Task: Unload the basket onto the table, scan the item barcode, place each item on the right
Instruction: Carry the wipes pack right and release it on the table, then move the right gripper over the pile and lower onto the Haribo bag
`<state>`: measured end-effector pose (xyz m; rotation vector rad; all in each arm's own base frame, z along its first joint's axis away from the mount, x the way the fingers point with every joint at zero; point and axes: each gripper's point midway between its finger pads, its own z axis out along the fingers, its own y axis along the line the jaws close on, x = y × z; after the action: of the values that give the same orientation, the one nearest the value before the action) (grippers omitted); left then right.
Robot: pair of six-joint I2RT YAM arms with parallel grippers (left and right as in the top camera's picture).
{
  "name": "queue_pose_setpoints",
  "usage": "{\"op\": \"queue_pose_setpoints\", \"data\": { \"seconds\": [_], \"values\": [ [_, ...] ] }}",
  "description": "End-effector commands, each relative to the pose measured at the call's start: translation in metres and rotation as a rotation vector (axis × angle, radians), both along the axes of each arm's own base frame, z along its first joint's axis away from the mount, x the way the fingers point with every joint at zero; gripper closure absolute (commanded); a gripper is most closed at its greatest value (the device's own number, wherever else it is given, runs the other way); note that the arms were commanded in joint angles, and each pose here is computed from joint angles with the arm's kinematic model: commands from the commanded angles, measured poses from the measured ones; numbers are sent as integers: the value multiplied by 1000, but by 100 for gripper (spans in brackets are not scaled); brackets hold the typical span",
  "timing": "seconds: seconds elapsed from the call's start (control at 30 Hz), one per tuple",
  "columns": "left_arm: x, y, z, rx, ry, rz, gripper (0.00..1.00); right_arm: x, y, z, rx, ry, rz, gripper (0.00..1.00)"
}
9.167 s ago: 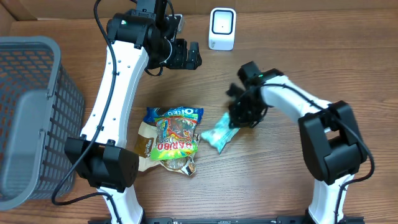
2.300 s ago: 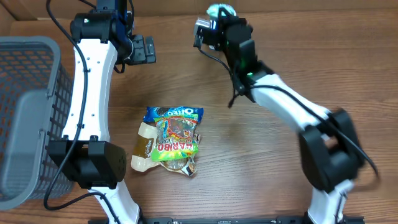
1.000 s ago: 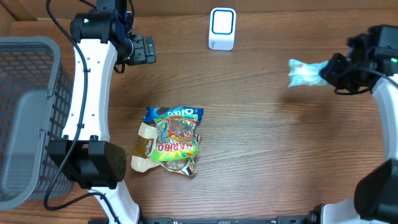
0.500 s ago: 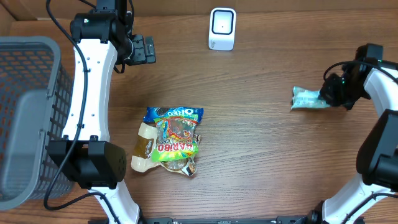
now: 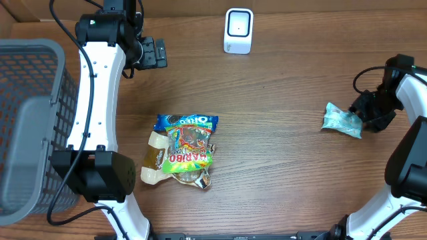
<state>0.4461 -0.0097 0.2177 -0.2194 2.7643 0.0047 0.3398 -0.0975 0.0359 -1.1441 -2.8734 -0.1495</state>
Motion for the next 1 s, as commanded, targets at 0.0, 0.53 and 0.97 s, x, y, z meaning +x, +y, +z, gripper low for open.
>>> {"op": "queue_pose_setpoints", "data": {
  "seconds": [0.0,0.53,0.97],
  "values": [
    [2,-2,6,-1,-19,12,0,2,3,4,20,-2,-5,26],
    [2,-2,6,-1,-19,12,0,30,17,117,66,-260,93,20],
    [2,-2,6,-1,-19,12,0,29,82,153,234,-382,303,21]
  ]
}}
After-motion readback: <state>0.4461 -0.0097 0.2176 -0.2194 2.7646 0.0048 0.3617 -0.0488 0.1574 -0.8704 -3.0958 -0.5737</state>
